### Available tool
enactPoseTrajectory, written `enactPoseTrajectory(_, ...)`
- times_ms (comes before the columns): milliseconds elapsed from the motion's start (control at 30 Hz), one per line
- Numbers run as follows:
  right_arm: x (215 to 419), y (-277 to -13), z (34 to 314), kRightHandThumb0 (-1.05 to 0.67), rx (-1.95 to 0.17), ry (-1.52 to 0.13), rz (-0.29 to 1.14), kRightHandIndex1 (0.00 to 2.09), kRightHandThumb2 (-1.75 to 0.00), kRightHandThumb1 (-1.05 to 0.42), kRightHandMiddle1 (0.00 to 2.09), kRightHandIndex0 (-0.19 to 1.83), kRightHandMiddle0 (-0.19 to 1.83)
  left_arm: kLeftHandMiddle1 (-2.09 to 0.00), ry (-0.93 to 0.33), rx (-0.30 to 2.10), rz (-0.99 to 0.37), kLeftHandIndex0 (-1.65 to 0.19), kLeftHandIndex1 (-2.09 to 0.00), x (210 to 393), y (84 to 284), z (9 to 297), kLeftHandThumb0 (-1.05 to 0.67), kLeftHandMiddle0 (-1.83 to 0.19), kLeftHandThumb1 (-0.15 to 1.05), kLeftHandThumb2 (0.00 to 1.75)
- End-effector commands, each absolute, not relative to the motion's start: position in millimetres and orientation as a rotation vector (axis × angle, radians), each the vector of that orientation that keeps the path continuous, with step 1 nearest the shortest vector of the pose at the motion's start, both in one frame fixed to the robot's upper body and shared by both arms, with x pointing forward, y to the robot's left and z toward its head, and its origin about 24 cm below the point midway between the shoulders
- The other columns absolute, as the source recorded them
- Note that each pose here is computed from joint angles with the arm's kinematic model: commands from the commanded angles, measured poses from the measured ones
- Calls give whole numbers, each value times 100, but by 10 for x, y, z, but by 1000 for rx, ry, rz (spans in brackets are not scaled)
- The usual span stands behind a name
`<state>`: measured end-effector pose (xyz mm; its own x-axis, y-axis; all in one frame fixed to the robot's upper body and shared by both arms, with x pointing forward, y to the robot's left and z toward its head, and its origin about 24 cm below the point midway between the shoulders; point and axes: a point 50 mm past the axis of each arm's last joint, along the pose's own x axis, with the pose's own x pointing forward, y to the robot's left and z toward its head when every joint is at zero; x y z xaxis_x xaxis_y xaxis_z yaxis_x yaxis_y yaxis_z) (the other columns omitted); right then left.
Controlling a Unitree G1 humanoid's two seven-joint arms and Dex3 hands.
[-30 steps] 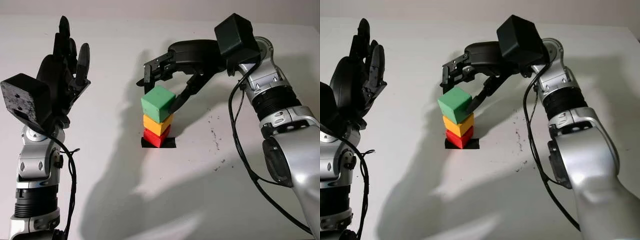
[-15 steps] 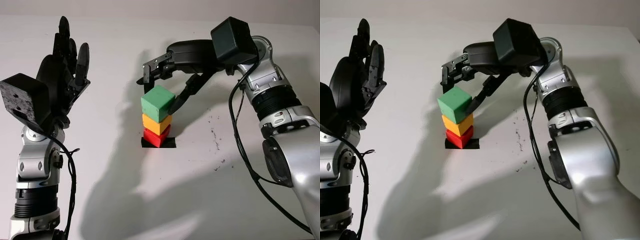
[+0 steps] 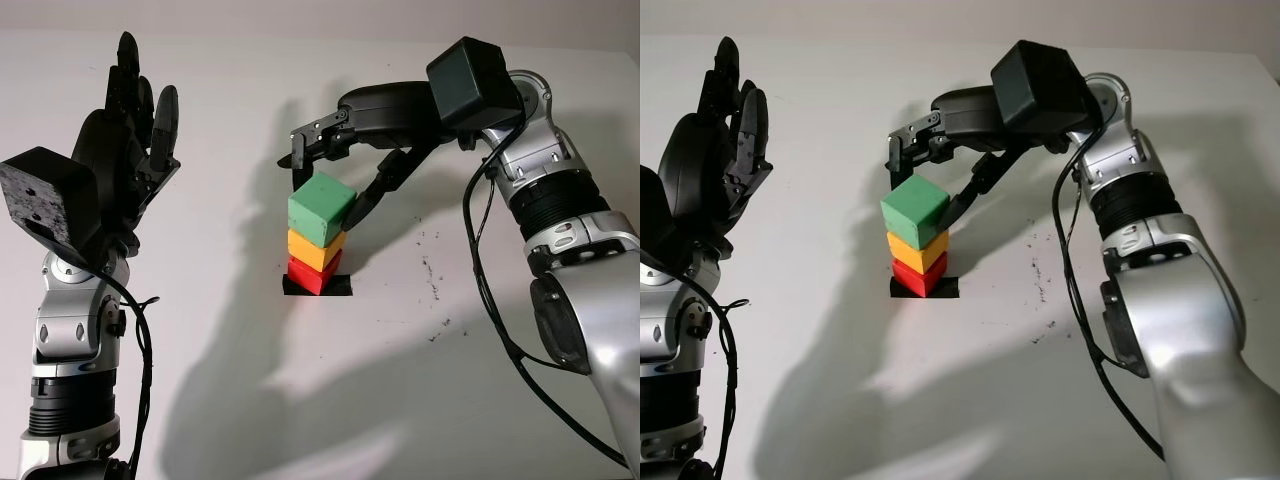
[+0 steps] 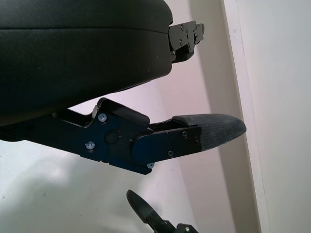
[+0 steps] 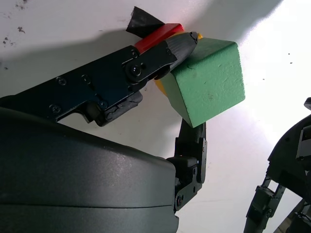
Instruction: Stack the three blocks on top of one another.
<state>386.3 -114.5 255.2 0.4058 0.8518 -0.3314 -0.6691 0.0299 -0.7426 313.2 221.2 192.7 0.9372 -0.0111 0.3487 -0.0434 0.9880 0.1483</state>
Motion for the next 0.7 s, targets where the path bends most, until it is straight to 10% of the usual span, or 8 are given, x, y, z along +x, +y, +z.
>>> enactPoseTrajectory(0, 3848, -1205, 2596, -65, -1018, -223, 1179, 2, -5, -86, 126, 19, 23, 0, -364, 160, 17, 19, 0, 3131, 2212, 1934, -74, 19, 105, 58)
enactPoseTrajectory(233, 3804, -1256, 2685, -72, -1091, -246, 1180, 1, -6, -88, 115, 13, 12, 0, -362, 168, 18, 19, 0, 3146, 2213, 1937, -76, 19, 105, 58)
enactPoseTrajectory(667, 3693, -1261, 2755, -87, -1110, -252, 1224, 0, -5, -88, 3, -19, -19, 0, -358, 160, 0, 19, 0, 3178, 2200, 1913, -76, 19, 105, 61)
